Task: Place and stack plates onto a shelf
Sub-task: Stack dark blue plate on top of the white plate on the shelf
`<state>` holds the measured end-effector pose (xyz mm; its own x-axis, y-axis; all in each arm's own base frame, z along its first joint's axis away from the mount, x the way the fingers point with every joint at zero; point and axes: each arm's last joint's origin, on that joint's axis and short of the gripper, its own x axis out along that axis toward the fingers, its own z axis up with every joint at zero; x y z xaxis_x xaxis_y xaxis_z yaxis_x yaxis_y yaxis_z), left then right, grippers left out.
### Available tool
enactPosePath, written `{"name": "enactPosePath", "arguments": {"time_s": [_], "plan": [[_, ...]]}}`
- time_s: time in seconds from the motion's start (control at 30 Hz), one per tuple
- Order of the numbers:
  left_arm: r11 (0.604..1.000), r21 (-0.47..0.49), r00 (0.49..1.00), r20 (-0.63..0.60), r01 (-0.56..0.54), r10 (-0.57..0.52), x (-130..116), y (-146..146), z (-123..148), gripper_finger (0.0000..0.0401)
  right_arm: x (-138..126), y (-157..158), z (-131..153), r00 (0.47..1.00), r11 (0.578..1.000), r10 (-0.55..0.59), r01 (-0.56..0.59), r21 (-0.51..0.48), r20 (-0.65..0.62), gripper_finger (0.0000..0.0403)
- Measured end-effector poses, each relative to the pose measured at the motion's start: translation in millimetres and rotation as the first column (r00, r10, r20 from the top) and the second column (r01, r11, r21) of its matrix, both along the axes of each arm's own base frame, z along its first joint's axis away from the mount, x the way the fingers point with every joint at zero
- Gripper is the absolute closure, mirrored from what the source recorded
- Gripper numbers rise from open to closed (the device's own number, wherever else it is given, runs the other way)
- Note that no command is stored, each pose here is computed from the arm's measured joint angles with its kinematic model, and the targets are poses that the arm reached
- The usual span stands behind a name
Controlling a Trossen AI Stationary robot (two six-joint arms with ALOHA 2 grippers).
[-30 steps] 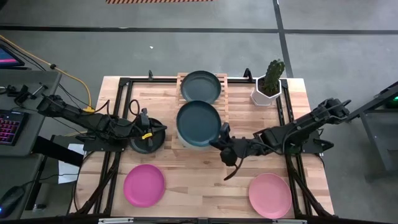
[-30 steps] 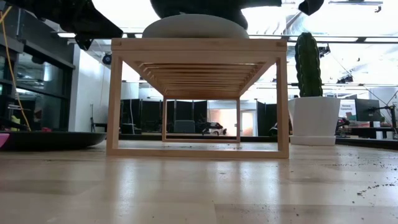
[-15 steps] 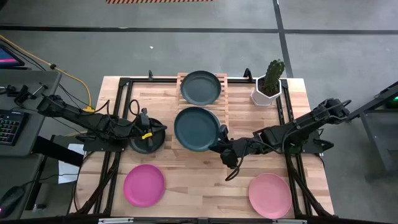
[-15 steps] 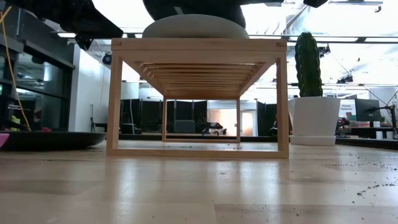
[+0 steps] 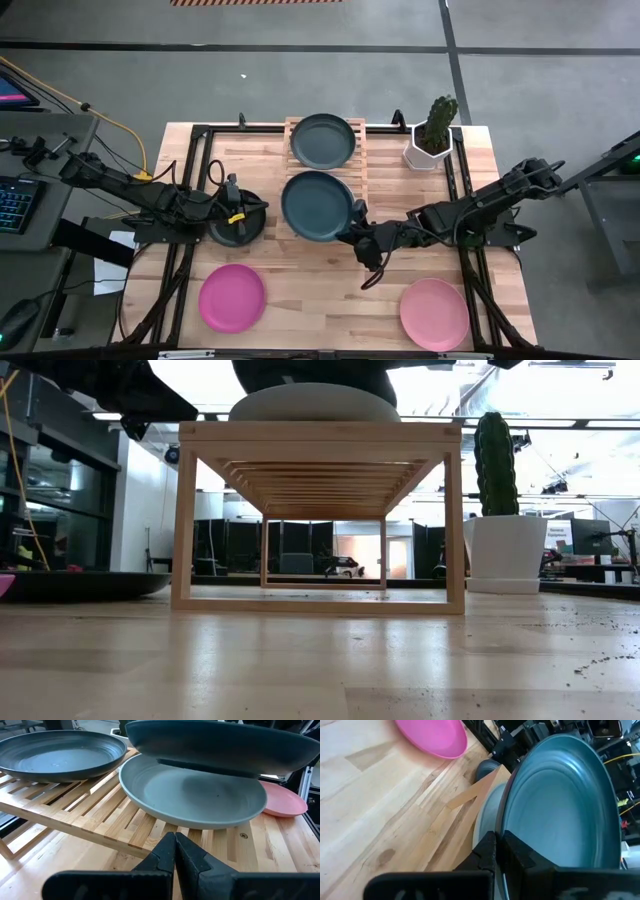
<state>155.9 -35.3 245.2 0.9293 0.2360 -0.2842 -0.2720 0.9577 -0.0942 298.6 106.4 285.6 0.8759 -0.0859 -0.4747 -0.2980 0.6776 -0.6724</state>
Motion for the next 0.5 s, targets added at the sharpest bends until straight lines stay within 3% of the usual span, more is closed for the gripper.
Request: {"name": "enactPosePath", "arguments": {"time_s": [0.17, 0.5], "plan": [[1.000, 0.000, 1.000, 0.000, 0.000, 0.000, 0.0, 0.0, 0.0, 0.0401, 0.0, -0.1, 0.0, 1.000, 1.000, -0.012, 0.012, 0.016, 0.002, 0.0388], [1.000, 0.000, 1.000, 0.000, 0.000, 0.000, 0.0, 0.0, 0.0, 0.0401, -0.2, -3.1, 1.5, 0.995, 0.994, -0.100, 0.101, -0.036, 0.025, 0.0307]]}}
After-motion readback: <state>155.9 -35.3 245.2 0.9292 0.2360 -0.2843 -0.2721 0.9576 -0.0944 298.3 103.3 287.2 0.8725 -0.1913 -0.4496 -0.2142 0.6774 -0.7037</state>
